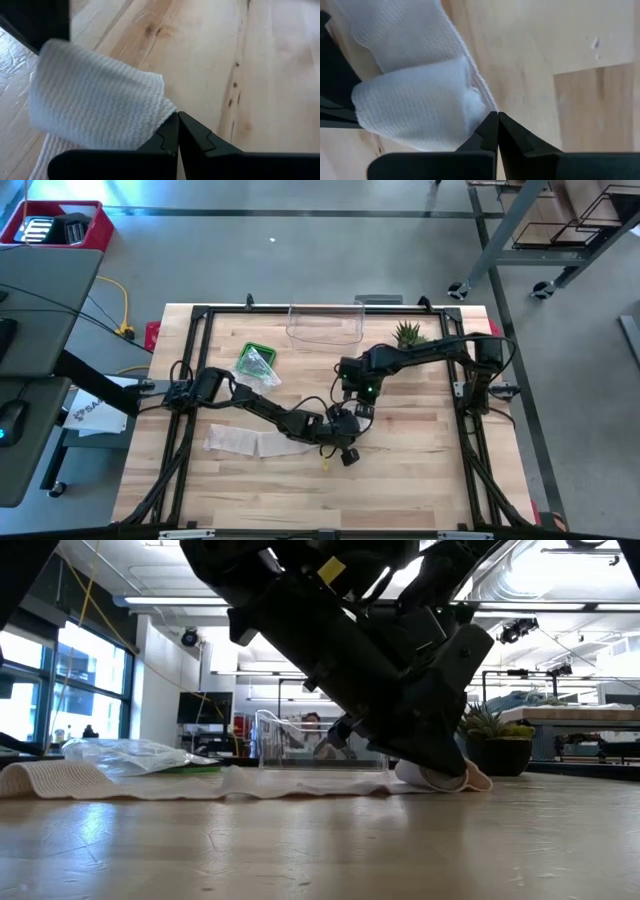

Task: Roll bandage
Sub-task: Roll the bandage

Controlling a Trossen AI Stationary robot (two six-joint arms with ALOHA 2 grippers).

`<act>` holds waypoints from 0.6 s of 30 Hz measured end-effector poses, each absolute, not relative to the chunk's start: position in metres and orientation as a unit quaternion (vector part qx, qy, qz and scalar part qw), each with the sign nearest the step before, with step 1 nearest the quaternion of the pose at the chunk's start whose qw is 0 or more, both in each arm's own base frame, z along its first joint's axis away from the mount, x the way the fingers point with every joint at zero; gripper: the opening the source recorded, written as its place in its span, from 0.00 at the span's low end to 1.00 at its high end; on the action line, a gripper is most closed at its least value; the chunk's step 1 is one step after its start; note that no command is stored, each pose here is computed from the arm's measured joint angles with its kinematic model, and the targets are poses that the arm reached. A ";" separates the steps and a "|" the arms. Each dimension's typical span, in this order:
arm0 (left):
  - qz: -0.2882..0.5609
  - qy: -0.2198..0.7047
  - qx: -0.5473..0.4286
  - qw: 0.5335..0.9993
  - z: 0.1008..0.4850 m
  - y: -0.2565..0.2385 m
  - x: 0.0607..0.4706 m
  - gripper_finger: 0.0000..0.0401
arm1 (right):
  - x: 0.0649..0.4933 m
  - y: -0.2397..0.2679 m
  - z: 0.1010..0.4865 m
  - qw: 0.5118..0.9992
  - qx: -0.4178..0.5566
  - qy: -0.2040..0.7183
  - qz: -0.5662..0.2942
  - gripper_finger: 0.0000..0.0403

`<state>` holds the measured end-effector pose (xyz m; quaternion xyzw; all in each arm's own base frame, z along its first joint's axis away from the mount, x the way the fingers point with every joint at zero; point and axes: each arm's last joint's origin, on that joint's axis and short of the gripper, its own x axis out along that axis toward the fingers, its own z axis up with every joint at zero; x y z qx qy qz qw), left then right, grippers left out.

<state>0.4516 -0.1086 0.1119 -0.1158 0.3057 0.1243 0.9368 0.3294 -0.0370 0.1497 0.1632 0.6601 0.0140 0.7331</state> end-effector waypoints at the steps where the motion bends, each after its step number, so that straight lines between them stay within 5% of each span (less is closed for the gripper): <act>1: 0.125 0.305 -0.116 0.937 0.112 -0.107 0.452 0.00 | 0.330 -0.034 0.150 0.734 0.161 0.660 0.012 0.00; 18: 0.136 0.304 -0.113 0.936 0.112 -0.104 0.452 0.00 | 0.316 -0.057 0.150 0.698 0.182 0.693 -0.020 0.00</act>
